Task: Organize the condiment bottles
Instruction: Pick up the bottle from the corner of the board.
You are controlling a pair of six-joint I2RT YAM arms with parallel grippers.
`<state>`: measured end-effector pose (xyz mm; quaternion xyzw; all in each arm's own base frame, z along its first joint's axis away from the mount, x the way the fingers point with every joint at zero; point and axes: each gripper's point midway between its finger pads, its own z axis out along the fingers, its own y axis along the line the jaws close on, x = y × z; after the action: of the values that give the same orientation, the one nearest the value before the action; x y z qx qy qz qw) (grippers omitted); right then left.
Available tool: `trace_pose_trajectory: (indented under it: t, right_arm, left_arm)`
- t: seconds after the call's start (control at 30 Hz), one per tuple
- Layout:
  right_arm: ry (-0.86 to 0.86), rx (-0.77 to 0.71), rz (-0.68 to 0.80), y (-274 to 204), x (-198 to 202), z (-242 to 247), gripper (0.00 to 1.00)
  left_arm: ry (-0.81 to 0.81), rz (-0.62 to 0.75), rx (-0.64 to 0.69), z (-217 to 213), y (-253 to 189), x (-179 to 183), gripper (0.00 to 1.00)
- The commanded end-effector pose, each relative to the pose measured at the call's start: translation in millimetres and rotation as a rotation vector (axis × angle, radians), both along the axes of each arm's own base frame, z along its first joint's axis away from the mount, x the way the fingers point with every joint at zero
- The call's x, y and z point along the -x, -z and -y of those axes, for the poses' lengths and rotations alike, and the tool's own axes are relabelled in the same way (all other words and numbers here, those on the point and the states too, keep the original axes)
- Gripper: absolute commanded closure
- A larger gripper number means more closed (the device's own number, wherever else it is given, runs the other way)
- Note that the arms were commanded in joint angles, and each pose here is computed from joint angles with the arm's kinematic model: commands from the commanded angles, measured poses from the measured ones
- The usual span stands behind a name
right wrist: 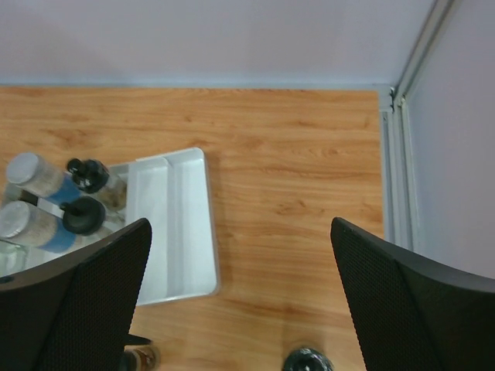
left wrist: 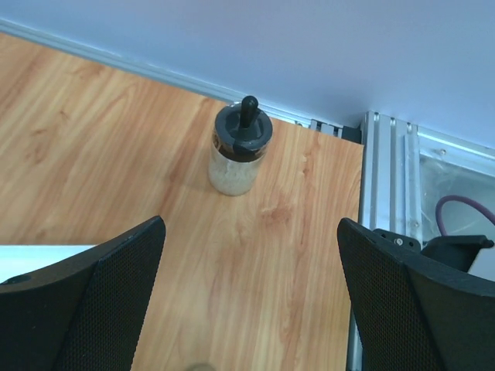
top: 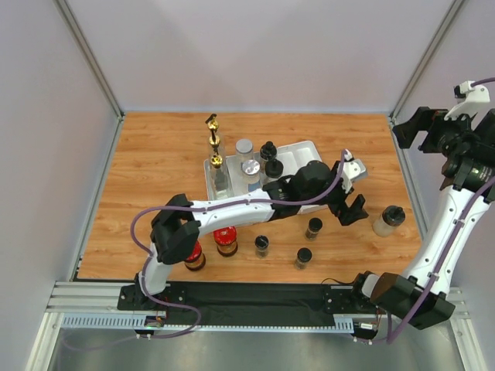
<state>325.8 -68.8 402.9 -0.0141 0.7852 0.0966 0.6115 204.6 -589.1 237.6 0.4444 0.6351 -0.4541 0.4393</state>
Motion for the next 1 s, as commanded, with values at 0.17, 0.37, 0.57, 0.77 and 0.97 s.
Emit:
trace_pose_trajectory:
  t: [0.17, 0.37, 0.57, 0.77, 0.97]
  right_arm:
    - [-0.006, 0.225, -0.304, 91, 21, 37, 0.00]
    - [-0.046, 0.257, -0.502, 156, 42, 44, 0.01]
    - [-0.041, 0.310, -0.653, 207, 49, 54, 0.01]
    - [-0.047, 0.336, -0.734, 242, 50, 56, 0.01]
    - [-0.029, 0.384, -0.810, 271, 52, 64, 0.02]
  left_arm:
    - [-0.177, 0.148, -0.032, -91, -76, -29, 0.00]
    - [-0.296, 0.276, -0.050, -178, -152, -33, 0.00]
    - [-0.459, 0.356, -0.090, -263, -191, -35, 0.00]
    - [-0.680, 0.346, -0.081, -356, -203, -46, 0.00]
    - [-0.857, 0.300, -0.095, -427, -187, -52, 0.00]
